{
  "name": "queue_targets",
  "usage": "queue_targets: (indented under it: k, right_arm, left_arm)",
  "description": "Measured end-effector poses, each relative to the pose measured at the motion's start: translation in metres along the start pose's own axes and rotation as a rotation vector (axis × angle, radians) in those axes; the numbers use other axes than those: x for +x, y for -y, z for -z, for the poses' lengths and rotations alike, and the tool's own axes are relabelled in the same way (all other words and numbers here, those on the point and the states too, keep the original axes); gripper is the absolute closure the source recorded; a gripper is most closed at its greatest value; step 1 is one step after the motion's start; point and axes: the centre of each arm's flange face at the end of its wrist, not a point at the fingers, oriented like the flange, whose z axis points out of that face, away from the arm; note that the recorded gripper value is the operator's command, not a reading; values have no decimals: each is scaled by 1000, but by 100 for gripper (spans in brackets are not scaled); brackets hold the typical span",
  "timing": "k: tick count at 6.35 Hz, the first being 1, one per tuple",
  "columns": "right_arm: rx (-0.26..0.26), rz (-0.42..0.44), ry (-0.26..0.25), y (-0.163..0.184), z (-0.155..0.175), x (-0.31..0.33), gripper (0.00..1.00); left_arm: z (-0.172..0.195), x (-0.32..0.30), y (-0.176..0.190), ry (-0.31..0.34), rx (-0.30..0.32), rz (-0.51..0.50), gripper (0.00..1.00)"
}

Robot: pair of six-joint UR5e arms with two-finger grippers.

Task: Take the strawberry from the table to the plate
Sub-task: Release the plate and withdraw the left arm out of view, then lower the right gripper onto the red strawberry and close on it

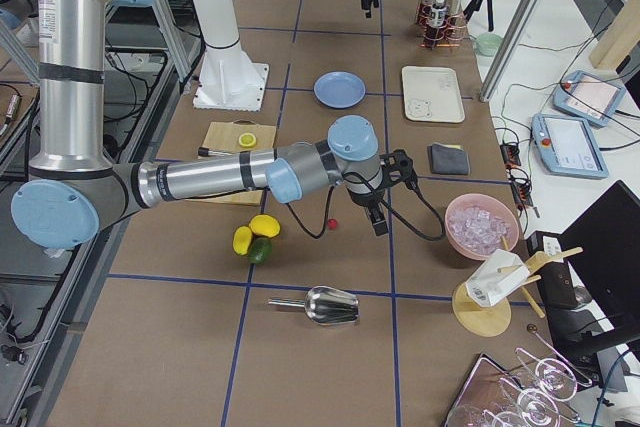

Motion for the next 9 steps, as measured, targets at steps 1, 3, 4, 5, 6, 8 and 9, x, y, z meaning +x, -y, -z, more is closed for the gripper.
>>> queue_targets:
  k: [1, 3, 4, 5, 6, 8, 9]
  right_arm:
    - [-7, 14, 6, 5, -4, -7, 0]
    - [-12, 8, 29, 32, -14, -36, 0]
    - [-18, -17, 44, 50, -23, -62, 0]
    - [-27, -44, 43, 61, -34, -88, 0]
    - [-43, -75, 35, 60, -48, -112, 0]
    - [-67, -118, -12, 17, -89, -162, 0]
    - [-48, -126, -26, -14, -114, -172, 3]
  left_arm:
    - [27, -98, -37, 18, -42, 9, 0]
    - [65, -214, -104, -11, -147, 101, 0]
    - [68, -245, -145, -20, -205, 142, 0]
    - [64, -260, -187, -31, -246, 187, 0]
    - [62, -265, -205, -36, -263, 210, 0]
    - [63, -264, -206, -39, -261, 212, 0]
    - [64, -263, -205, -41, -257, 210, 0]
